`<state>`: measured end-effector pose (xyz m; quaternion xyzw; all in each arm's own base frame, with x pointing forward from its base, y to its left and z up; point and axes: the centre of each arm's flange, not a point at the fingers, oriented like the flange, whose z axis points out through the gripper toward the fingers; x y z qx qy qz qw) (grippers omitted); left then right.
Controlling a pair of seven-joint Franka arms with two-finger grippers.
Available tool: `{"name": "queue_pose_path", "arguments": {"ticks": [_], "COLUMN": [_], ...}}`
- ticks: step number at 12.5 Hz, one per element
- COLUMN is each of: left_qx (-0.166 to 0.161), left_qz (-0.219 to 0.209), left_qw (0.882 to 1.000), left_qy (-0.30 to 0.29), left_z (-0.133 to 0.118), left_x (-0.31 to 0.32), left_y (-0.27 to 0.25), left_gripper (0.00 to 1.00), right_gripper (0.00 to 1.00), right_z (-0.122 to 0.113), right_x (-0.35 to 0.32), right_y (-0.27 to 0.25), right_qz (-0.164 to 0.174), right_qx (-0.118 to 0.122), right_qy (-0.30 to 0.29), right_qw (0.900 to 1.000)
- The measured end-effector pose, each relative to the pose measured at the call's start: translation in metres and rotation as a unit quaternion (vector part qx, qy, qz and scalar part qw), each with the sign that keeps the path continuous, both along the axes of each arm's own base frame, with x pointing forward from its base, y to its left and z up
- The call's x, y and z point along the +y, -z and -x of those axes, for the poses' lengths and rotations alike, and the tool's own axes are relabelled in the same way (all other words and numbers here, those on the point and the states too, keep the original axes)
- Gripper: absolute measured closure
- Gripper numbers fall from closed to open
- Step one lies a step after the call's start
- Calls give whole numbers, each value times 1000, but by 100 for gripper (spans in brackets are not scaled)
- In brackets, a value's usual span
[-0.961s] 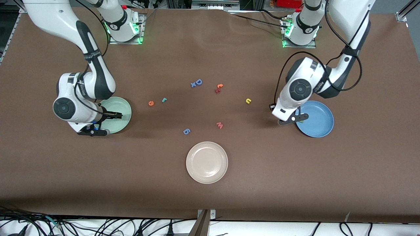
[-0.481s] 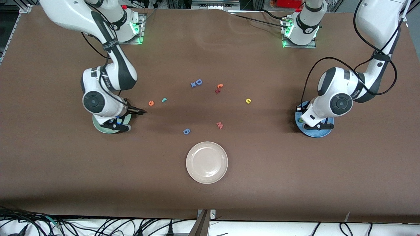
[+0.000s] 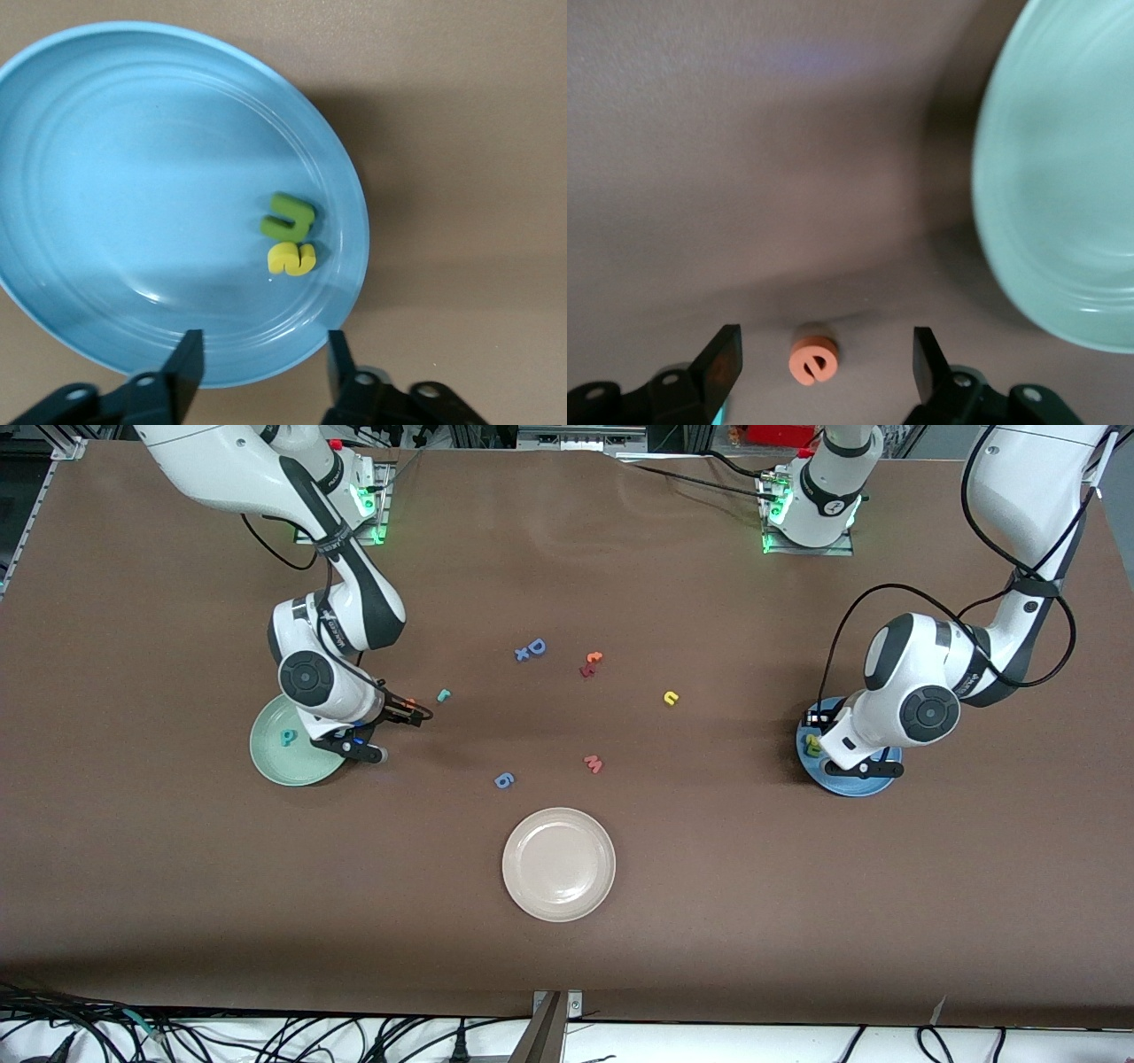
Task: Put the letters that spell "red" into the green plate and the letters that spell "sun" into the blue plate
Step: 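Grasp the yellow u with the left gripper while the right gripper grasps e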
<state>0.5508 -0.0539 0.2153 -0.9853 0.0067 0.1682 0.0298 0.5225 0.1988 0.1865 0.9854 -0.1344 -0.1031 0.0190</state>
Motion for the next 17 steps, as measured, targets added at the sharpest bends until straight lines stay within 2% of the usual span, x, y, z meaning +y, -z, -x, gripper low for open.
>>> {"name": "queue_pose_path", "arguments": {"ticks": [2,3,6,10,11,13,14,15,16,17], "left_qx": [-1,-2,-12,-26,-34,-58,-67,-71,-68,-63], "left_qz": [1,3,-2,-14,-16,-7,4,13,16,14], "left_qw": [1000,1000,1000,997,995,990,987,985,984,982], "left_qy": [3,7,-22,-74,-89,-126,-144,-156,-166,-177], "left_z": [0,0,8,31,35,43,47,50,54,58], "left_x": [-3,-10,-68,-155,-170,-205,-222,-234,-242,-247], "left_y": [-1,-2,-12,-28,-29,-24,-18,-11,-3,5], "left_gripper": [6,0,0,0,0,0,0,0,0,0], "right_gripper": [13,13,13,14,16,31,31,42,47,48], "right_z": [7,11,17,25,26,26,26,26,26,26], "right_x": [-2,-2,3,12,12,13,13,13,13,14], "right_y": [13,17,20,21,20,18,17,16,16,16], "right_qz": [-3,-3,-2,-3,-3,-4,-4,-4,-4,-4], "right_qx": [-7,-7,-2,2,2,1,0,-1,-1,-1], "right_qy": [3,3,5,5,4,4,4,3,3,3], "right_qw": [1000,1000,1000,1000,1000,1000,1000,1000,1000,1000]}}
